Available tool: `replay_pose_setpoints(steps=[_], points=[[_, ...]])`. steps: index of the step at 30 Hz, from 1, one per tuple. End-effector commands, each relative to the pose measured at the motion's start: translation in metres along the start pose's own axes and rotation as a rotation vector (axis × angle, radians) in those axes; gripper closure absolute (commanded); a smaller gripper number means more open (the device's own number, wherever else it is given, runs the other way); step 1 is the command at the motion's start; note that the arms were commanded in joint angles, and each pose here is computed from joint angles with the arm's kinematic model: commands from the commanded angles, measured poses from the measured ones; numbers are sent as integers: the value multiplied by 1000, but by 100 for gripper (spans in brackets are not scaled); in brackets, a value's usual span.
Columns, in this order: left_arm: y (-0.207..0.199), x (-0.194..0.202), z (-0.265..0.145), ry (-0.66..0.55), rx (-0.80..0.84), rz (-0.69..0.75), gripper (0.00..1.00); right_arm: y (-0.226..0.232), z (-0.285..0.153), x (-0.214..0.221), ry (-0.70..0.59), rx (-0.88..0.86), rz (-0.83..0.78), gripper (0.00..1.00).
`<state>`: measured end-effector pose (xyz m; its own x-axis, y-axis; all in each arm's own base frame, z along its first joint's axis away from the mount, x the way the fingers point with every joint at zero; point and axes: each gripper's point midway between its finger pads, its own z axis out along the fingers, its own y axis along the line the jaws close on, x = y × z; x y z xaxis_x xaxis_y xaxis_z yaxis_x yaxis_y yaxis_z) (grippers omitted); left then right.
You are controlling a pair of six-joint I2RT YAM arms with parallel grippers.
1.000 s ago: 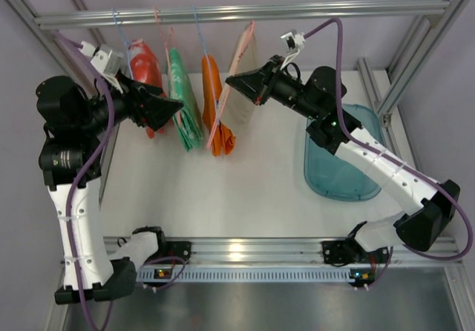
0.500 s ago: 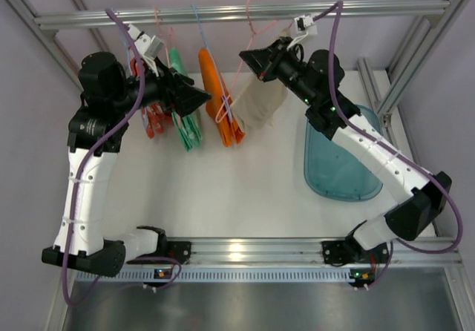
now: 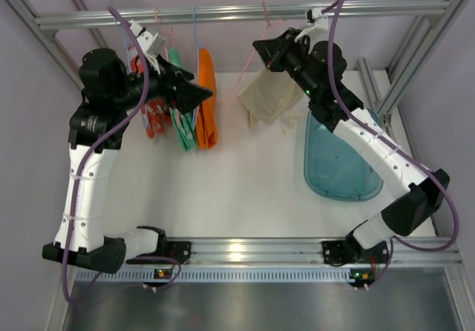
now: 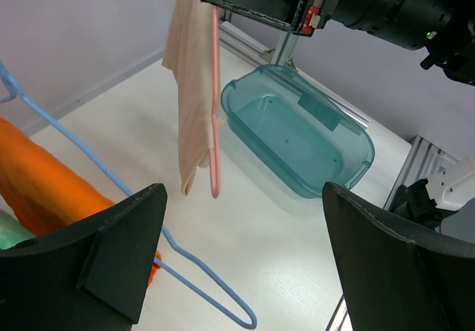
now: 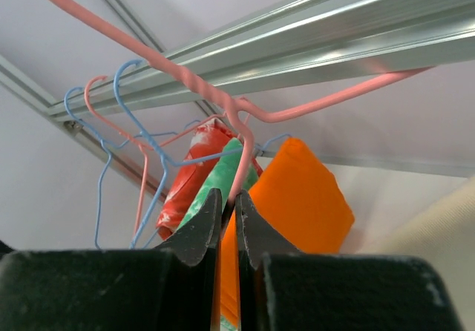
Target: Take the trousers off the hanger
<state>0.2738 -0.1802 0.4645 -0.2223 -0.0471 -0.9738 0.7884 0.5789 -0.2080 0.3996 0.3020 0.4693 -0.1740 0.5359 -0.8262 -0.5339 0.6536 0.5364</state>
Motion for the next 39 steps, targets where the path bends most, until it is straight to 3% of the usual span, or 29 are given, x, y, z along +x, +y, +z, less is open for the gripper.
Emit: replay_pose_setpoints(steps=[1,5,13,20,24,28,35,36,39], points=[[-5,-25,10,-54,61,101,8,65,-55,-118,-311,-203,-36,100],[-19,-36,23,-55,148,120,8,78,-80,-107,-262,-290,-39,100],[-72,-17,68,24,375,62,9,86,-121,-96,-198,-395,-35,100],[-124,11,94,143,561,-117,12,90,-139,-95,-181,-444,-38,100],[-143,5,99,130,634,-220,17,90,-145,-87,-158,-457,-39,100],[-147,-5,104,61,677,-289,25,94,-151,-81,-136,-496,-49,100],[-151,3,113,80,708,-404,43,98,-151,-79,-127,-528,-31,100],[-153,0,112,65,721,-401,53,100,-152,-79,-128,-536,-32,100],[-155,-1,112,56,734,-448,68,100,-151,-76,-118,-543,-30,100]])
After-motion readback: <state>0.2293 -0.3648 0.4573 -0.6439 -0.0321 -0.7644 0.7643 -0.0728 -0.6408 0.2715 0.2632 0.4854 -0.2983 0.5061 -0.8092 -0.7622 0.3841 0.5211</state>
